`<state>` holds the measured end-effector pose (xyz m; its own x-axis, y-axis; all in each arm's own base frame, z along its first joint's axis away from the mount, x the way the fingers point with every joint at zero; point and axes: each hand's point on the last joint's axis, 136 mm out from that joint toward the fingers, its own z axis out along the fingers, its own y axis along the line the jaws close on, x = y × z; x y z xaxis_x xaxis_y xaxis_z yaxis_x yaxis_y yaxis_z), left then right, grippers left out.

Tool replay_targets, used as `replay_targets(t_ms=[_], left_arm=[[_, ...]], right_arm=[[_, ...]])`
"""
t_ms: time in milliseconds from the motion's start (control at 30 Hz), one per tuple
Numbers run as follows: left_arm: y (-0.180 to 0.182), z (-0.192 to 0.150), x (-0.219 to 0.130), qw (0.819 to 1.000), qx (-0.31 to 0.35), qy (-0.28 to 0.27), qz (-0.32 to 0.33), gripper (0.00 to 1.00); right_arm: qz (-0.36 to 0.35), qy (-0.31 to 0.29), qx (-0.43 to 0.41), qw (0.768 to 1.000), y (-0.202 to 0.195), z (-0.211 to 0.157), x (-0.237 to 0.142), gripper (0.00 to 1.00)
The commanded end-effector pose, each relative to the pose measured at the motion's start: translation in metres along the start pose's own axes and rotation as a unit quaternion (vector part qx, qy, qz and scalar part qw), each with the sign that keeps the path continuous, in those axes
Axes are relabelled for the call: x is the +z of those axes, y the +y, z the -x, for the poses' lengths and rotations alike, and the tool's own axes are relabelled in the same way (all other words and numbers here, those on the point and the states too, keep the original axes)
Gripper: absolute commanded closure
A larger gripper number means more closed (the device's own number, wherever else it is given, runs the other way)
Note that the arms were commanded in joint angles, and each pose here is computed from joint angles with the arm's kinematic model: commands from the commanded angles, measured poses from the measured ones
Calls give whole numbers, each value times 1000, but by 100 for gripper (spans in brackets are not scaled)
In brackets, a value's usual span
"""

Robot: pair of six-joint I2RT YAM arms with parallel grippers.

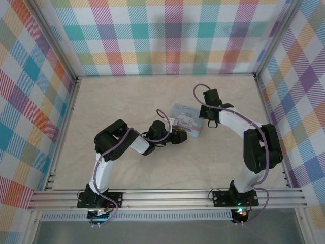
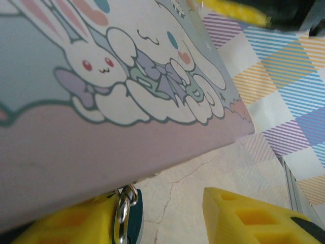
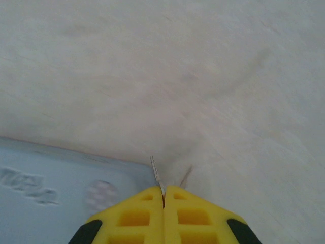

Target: Unlock the padlock with the key

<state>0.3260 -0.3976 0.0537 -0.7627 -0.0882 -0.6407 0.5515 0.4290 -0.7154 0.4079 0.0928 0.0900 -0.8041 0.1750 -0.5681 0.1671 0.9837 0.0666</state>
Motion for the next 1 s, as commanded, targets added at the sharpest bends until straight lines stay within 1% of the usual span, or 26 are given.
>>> replay_targets(t_ms=[0,100,267,433,500,633,800,967], left_arm=[[20,-13,-4,999,-11,25,31,53],[19,-14,-3,999,-10,28,27,52],[19,-14,0,999,-10,30,22,51],[19,-12,1,999,-8,29,21,49],[20,-12,2,999,-9,28,24,50],[25,-12,-1,999,-14,25,33,53],[31,-16,-7,999,-20,30,39,63],[38,-17,-10,998,-27,34,47,68]], right_arm=[[-28,1,26,999,-16,-7,-3,100],[-1,17,22,1000,-5,-15,7,100],[56,35,16,998,22,-16,21,100],[79,39,1,996,35,-16,25,100],[75,39,0,996,33,-16,26,100],[74,39,-4,996,33,-18,25,100],[77,39,-3,996,33,-18,26,100],[86,40,-4,995,39,-18,25,100]])
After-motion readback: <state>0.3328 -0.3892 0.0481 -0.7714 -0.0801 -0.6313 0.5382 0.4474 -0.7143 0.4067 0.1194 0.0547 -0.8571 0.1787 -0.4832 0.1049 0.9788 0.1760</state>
